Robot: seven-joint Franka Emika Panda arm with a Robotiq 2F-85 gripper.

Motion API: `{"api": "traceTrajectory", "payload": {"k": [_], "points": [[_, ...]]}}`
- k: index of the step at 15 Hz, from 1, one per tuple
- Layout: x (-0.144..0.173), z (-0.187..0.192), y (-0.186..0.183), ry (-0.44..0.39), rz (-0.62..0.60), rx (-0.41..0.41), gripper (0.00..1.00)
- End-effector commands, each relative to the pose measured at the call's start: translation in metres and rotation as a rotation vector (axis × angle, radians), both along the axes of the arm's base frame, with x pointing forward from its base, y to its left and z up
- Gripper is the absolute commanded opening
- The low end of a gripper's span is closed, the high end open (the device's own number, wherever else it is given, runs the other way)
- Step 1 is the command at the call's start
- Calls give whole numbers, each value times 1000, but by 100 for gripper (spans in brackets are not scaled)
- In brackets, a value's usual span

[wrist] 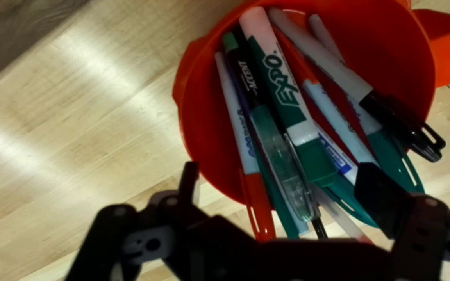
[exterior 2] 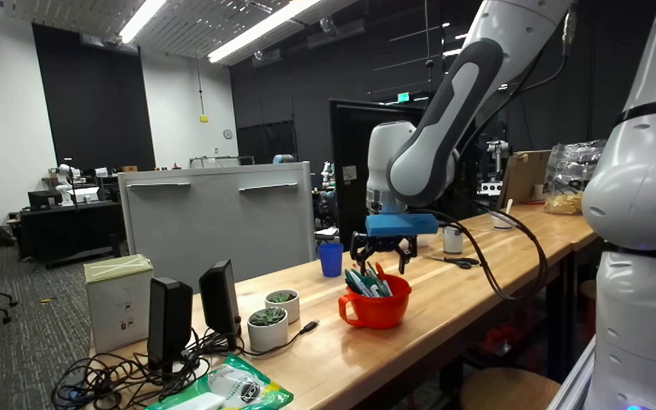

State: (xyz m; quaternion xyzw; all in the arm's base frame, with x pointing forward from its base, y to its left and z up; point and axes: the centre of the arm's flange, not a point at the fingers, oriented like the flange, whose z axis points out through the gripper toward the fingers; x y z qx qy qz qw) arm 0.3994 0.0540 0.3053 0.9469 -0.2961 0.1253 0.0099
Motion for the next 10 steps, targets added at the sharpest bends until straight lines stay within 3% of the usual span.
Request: {"api": "traceTrajectory", "payload": {"k": [1, 10], "points": [[-8, -9, 4, -38, -34, -36, 100], [-8, -14, 19, -62, -8, -140, 100]]}}
